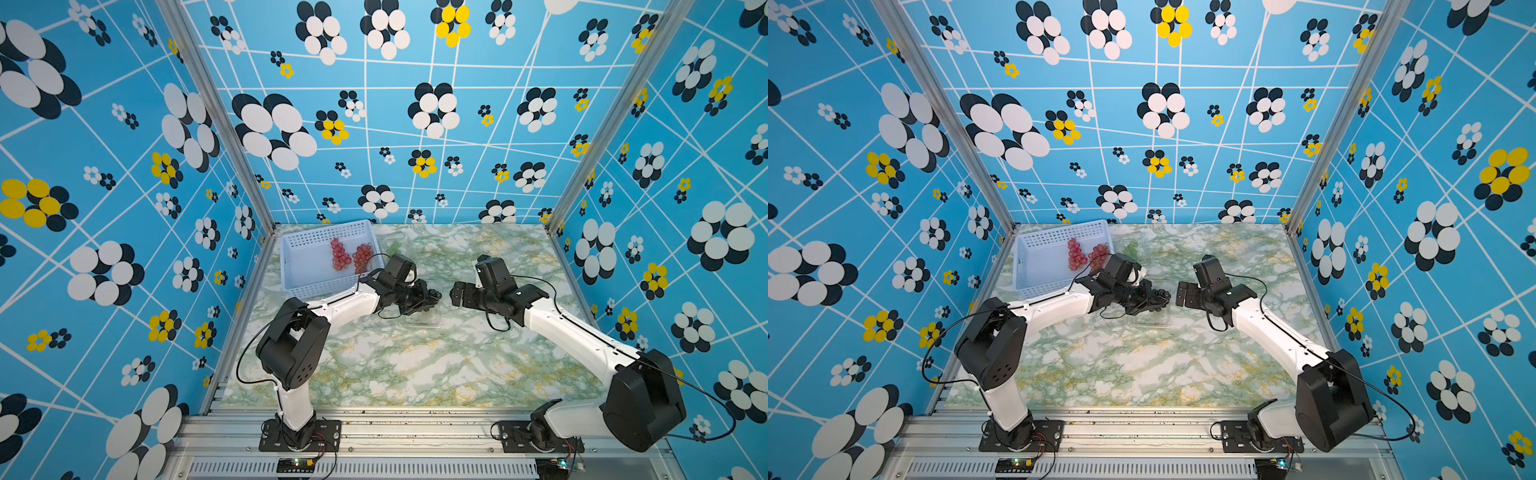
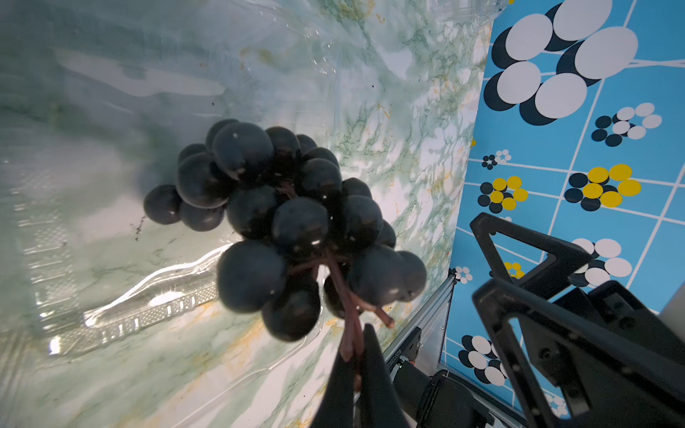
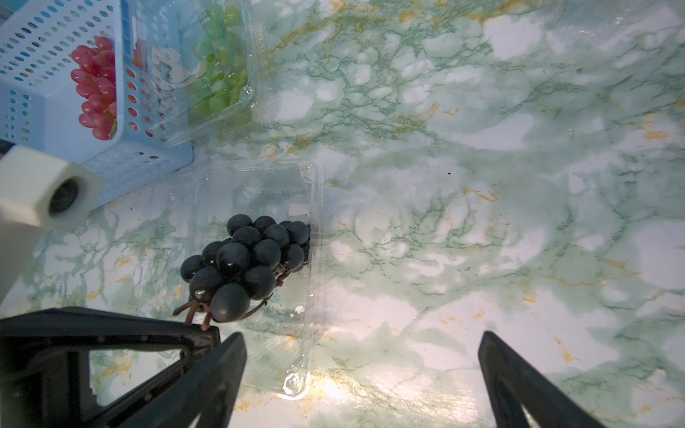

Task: Pack grapes into containers
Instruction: Place the grape into the packing box.

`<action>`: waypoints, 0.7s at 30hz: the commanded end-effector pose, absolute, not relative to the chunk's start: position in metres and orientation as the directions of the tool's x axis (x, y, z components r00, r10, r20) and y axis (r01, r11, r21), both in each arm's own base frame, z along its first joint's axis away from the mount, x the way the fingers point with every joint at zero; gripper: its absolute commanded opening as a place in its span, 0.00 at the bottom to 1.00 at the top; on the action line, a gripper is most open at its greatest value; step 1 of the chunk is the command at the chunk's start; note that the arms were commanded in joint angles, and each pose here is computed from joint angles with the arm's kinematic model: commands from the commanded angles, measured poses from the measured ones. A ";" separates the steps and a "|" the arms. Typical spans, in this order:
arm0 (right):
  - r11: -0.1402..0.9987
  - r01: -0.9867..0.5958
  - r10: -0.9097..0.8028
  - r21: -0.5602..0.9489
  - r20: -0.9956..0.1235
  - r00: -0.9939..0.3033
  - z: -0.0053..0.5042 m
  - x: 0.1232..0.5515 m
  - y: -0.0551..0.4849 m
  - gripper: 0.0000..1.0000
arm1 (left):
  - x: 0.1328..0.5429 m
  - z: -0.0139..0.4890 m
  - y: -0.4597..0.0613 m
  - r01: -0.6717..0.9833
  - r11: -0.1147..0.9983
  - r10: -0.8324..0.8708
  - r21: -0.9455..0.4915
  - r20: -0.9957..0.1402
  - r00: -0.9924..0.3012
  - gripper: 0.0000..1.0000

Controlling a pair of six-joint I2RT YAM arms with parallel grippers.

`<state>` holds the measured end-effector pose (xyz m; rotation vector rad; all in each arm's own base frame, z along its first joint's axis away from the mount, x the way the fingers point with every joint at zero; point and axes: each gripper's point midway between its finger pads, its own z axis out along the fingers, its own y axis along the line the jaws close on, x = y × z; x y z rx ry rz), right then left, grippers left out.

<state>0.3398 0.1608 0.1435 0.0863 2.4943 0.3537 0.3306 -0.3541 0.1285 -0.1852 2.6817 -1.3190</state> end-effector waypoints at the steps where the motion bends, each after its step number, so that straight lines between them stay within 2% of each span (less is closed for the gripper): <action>1: 0.958 -0.012 0.158 0.288 -0.558 -0.815 0.141 0.343 0.162 0.99 | 0.344 0.127 -0.350 -0.054 0.590 -0.194 -0.805 -0.076 -0.978 0.00; 8: 0.958 -0.011 0.156 0.288 -0.553 -0.819 0.136 0.346 0.164 0.99 | 0.367 0.109 -0.342 -0.092 0.594 -0.213 -0.799 -0.045 -0.976 0.00; 21: 0.955 -0.016 0.152 0.297 -0.531 -0.834 0.125 0.356 0.174 0.99 | 0.380 0.090 -0.334 -0.098 0.613 -0.197 -0.784 -0.031 -0.980 0.00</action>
